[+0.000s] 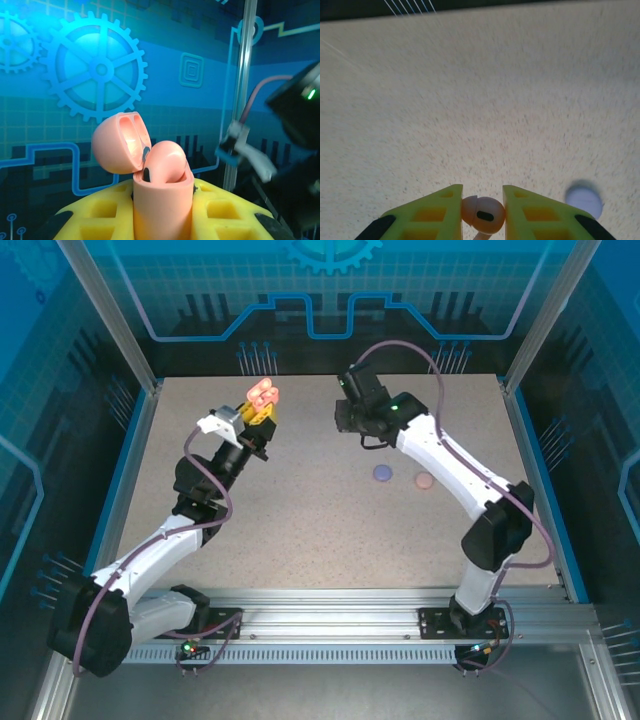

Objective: Insert wireless bluetooth earbuds into charging case

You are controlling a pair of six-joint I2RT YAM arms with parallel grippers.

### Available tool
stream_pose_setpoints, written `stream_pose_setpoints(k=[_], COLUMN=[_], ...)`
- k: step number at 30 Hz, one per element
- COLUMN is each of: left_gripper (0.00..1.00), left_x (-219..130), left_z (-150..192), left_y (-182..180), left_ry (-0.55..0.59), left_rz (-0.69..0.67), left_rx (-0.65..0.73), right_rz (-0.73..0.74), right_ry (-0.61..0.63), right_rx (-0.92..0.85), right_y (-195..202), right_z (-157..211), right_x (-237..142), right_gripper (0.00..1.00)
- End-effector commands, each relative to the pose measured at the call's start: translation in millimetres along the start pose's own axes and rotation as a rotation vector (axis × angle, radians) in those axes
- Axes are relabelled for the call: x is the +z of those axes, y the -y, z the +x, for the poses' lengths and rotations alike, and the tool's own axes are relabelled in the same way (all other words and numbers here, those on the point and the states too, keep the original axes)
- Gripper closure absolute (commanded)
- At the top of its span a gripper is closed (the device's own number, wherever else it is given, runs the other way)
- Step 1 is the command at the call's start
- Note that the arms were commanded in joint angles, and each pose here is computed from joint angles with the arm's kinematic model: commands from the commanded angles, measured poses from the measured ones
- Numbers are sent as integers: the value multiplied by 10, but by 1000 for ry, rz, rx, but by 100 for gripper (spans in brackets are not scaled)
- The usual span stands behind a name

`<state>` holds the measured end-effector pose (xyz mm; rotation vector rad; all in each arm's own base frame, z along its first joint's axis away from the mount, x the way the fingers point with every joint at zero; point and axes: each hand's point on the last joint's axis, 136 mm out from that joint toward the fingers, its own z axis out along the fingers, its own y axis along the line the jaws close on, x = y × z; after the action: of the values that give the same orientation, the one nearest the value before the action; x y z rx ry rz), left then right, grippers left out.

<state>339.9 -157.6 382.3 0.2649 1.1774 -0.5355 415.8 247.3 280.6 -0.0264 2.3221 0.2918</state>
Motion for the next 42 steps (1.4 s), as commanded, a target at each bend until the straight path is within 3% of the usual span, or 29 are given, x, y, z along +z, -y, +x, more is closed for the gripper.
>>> stream_pose_setpoints(k=[1,8,17,29,42], left_gripper=[100,100,100,100,100], left_x=[-34,46,217,254,229], left_z=[-62,144,271,293,251], left_y=[182,427,601,647,638], left_ry=[26,-30,-56,-67,-56], left_rz=[88,164,211,222,209], left_rx=[13,44,34,26,30], right_rz=[-72,-241,-457,-618,-663], right_ry=[202,397,574,582,528], right_rx=[-47,-83,-235,-574,-611], right_y=[-92,-298,-598,-912,-999], right_z=[-554,-916,-958,-721,-584], right_x=[-480,-1078,-1559,-1719,-1559], right_gripper=[76,75,74,75,76])
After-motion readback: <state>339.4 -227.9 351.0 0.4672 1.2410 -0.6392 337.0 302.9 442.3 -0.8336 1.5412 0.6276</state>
